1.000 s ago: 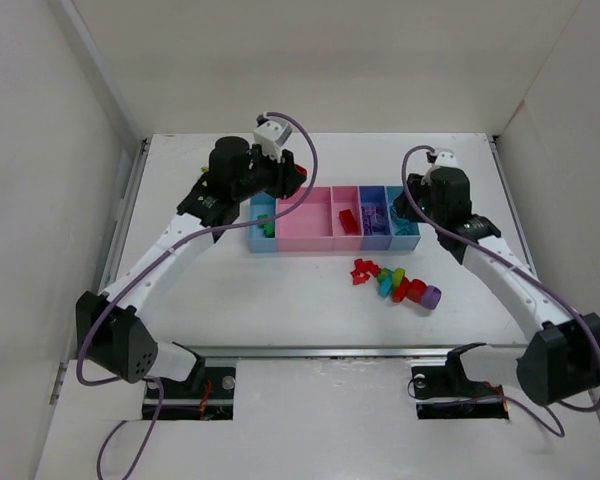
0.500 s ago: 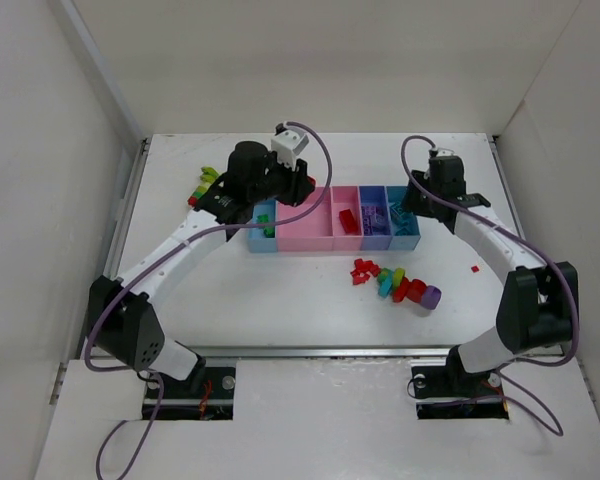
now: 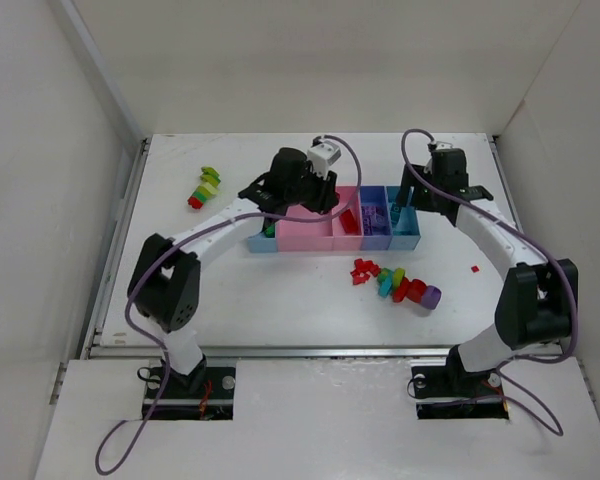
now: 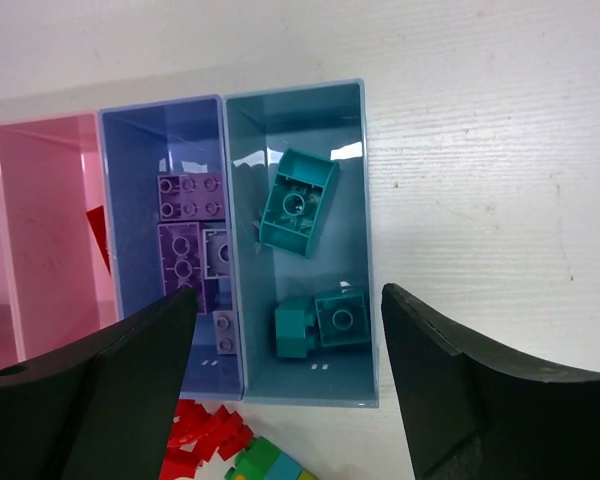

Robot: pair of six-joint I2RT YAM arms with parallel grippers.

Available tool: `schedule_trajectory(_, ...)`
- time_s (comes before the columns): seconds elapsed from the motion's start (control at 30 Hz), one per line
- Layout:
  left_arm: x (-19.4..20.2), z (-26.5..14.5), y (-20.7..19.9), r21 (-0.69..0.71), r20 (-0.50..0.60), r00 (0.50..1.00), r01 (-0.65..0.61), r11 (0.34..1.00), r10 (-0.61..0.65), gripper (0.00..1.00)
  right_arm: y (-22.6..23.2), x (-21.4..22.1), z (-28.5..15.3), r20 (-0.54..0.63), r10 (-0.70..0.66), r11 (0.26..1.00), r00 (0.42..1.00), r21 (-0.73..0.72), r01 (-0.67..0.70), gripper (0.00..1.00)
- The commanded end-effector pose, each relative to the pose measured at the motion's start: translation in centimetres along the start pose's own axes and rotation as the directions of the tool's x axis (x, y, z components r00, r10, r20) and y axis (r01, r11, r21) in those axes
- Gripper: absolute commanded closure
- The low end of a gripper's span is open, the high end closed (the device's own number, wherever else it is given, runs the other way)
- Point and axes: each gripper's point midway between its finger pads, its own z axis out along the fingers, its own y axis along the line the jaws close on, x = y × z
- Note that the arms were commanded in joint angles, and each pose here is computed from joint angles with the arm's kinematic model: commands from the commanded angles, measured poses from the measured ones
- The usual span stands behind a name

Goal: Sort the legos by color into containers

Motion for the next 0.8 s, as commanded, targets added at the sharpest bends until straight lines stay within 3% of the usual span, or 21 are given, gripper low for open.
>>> schedule_trajectory(0.0,-5.2,1.5,-1.2,0.042,0.141,0.984,0.103,0.994,-0.108,1.00,1.2,-4.4,-2.9,0.120,-0.028,0.998,0.992,-0.047,0.034,0.20)
schedule_trajectory(0.13,-5.0,4.8,-2.7,0.095,0.131,0.965,0.216,0.972,-0.227,1.00,1.4,-4.9,-4.5,0.151,-0.047,0.997,0.987,-0.061,0.057,0.20)
schedule_trajectory(0.27,-3.8,7.8,-1.2,0.036,0.110,0.938,0.325,0.945,-0.327,1.00,0.8,-4.6,-5.5,0.157,-0.067,0.997,0.985,-0.036,0.073,0.20)
schedule_trajectory(0.37,-3.4,8.3,-0.3,-0.015,0.104,0.937,0.336,0.942,-0.333,1.00,0.4,-4.3,-6.3,0.155,-0.088,0.995,0.984,-0.021,0.093,0.20)
schedule_trajectory(0.5,-2.8,8.8,-0.5,-0.022,0.094,0.945,0.317,0.948,-0.314,0.82,0.2,-4.5,-7.4,0.169,-0.107,0.994,0.980,-0.011,0.111,0.17)
schedule_trajectory(0.53,-2.5,9.0,-0.4,-0.026,0.084,0.945,0.319,0.947,-0.316,0.68,0.0,-4.6,-7.4,0.171,-0.116,0.993,0.978,-0.001,0.118,0.14)
schedule_trajectory(0.67,-2.2,9.1,-1.1,-0.013,0.068,0.947,0.316,0.949,-0.315,0.34,-0.1,-4.6,-8.2,0.169,-0.138,0.990,0.976,0.003,0.139,0.07)
schedule_trajectory(0.7,-2.2,9.1,-1.1,-0.014,0.067,0.951,0.303,0.953,-0.302,0.25,-0.1,-4.6,-8.2,0.169,-0.138,0.990,0.976,0.003,0.139,0.00)
schedule_trajectory(0.77,-2.4,8.7,-1.2,-0.006,0.064,0.956,0.287,0.958,-0.286,0.22,-0.1,-4.5,-8.5,0.166,-0.147,0.989,0.975,-0.004,0.150,0.00)
